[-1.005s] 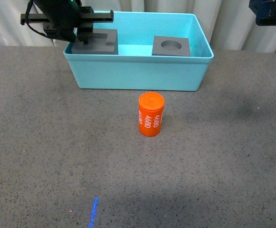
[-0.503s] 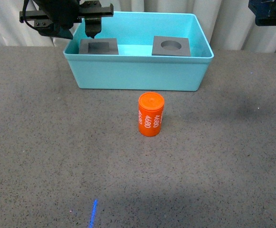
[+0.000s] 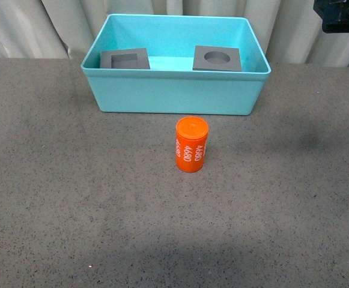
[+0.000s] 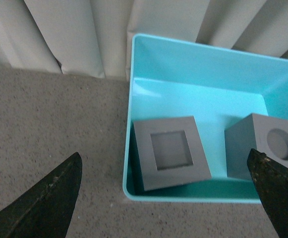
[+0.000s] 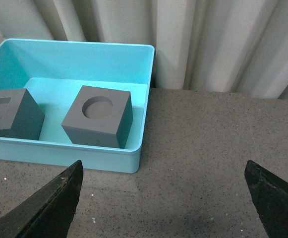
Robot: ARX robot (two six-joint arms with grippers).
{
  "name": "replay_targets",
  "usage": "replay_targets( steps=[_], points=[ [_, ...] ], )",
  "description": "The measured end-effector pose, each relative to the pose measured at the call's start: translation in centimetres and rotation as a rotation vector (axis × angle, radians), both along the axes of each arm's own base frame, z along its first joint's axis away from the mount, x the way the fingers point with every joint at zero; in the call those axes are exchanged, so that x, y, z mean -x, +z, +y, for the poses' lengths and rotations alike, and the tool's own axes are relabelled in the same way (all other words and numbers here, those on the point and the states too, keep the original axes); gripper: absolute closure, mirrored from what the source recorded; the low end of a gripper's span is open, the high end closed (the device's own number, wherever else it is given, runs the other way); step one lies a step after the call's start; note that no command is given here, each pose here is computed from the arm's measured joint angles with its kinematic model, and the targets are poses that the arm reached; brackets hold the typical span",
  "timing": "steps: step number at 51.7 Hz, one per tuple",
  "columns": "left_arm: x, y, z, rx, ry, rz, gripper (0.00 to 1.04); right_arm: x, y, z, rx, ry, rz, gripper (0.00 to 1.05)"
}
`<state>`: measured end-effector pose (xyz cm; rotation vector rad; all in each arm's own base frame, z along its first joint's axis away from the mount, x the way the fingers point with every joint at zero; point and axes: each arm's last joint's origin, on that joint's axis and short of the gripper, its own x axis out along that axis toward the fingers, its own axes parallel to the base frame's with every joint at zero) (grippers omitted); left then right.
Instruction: Place gray and orange parts in blue box
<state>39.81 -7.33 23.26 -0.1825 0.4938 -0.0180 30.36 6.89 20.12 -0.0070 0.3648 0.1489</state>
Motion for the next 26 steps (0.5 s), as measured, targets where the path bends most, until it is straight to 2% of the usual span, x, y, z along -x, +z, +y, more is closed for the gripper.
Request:
replay_targets(
  steps=[11,14,18,22,26],
  points=[
    [4.7,-0.5,-0.1,0.006,0.03,-0.039,0.07,0.0,0.0,0.0,0.0,0.0,0.0,0.1],
    [6.4,-0.8,0.5,-0.046,0.037,-0.239,0.19,0.0,0.0,0.0,0.0,0.0,0.0,0.1],
    [9.8,-1.3,1.7,-0.099,0.022,-0.417,0.33,0.0,0.0,0.0,0.0,0.0,0.0,0.1],
    [13.6,-1.9,3.1,-0.129,0.024,-0.501,0.48,0.0,0.0,0.0,0.0,0.0,0.0,0.1],
    [16.9,-2.9,4.4,-0.151,0.023,-0.506,0.62,0.0,0.0,0.0,0.0,0.0,0.0,0.1]
  ],
)
